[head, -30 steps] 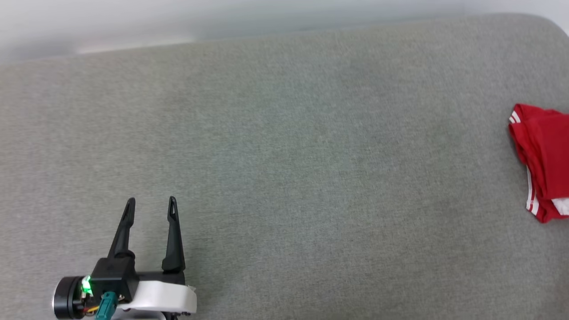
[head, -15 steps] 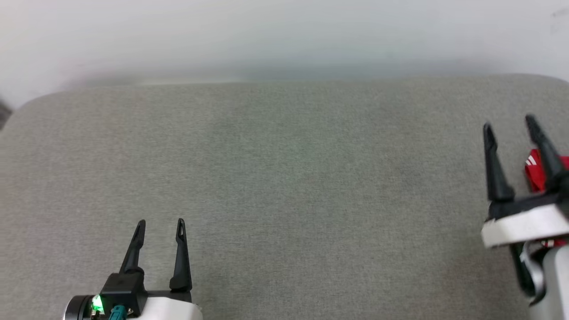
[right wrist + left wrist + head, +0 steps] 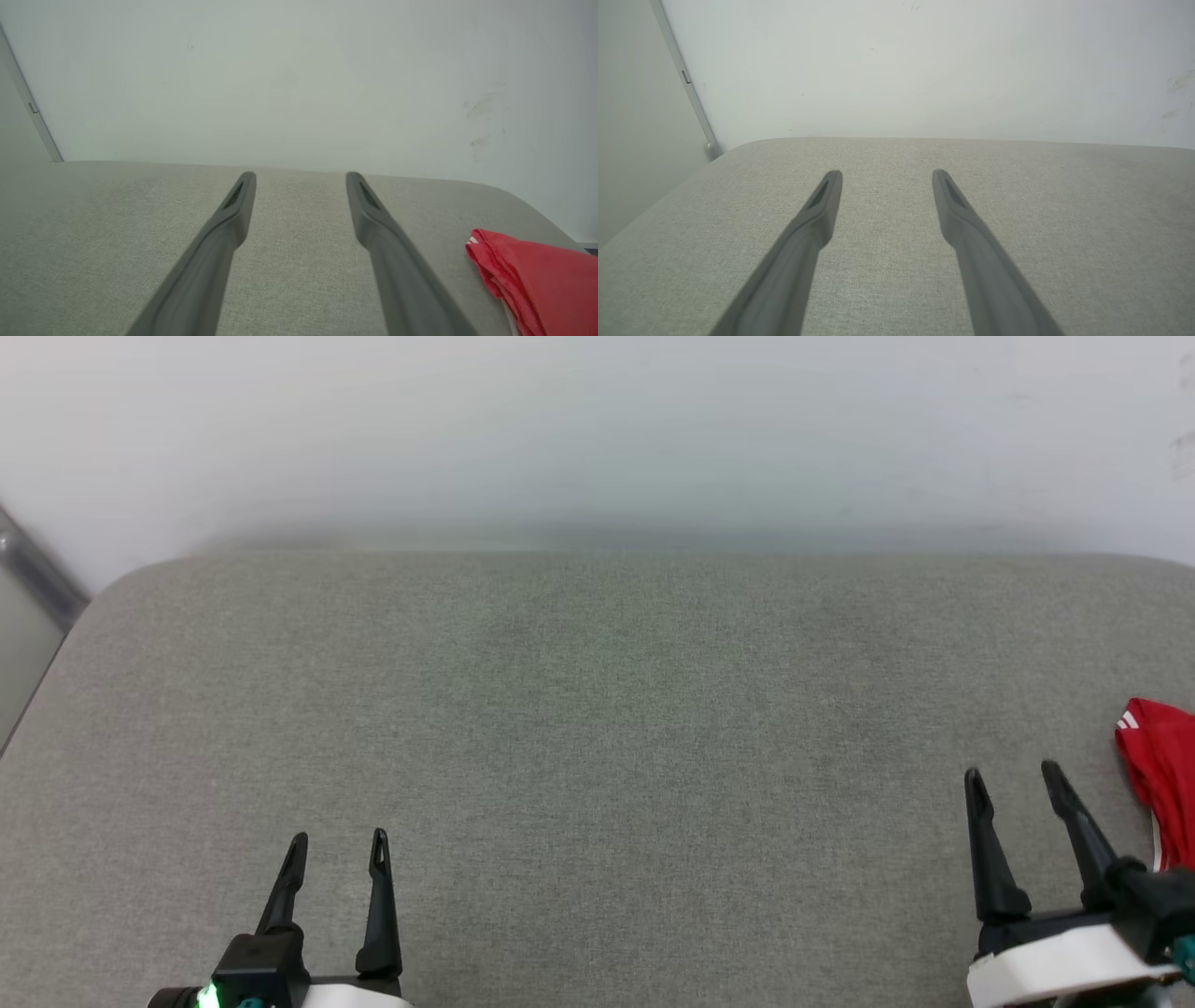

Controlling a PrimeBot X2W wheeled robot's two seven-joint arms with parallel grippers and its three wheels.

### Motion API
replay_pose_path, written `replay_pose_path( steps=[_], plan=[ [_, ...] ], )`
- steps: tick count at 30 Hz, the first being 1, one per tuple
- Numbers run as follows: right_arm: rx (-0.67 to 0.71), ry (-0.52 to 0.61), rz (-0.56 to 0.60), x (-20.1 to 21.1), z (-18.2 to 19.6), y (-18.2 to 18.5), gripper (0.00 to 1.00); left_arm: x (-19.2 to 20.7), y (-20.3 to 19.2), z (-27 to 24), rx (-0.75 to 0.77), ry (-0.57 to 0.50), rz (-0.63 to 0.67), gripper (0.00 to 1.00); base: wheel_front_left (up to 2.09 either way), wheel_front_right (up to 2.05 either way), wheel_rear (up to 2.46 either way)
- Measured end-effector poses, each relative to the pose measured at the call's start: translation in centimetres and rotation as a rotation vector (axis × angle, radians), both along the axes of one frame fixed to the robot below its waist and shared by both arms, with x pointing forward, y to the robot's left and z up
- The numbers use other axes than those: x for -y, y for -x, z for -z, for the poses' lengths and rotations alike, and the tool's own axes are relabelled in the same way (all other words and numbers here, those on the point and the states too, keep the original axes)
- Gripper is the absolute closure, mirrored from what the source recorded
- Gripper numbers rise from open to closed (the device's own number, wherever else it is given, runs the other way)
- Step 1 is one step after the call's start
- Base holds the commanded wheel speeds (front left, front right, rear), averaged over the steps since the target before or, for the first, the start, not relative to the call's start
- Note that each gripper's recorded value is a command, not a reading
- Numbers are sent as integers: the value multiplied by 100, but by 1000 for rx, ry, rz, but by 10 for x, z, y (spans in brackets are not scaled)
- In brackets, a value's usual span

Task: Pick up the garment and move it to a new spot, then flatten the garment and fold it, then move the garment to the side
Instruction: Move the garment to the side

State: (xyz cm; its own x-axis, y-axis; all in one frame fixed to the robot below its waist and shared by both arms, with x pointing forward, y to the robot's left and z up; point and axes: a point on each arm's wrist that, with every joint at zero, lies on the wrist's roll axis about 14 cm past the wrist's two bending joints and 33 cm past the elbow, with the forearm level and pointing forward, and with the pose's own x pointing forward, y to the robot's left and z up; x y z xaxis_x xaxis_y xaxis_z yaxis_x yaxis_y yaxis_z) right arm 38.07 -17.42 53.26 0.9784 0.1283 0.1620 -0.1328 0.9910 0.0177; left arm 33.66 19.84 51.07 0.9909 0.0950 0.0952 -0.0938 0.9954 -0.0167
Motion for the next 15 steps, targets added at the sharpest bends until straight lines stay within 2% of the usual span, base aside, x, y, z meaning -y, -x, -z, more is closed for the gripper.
replay_pose_path(
  steps=[15],
  plan=[
    [-62,-43,25,-2,20,38,0,-1,12,0,5,22,8,0,0,0,0]
  ],
)
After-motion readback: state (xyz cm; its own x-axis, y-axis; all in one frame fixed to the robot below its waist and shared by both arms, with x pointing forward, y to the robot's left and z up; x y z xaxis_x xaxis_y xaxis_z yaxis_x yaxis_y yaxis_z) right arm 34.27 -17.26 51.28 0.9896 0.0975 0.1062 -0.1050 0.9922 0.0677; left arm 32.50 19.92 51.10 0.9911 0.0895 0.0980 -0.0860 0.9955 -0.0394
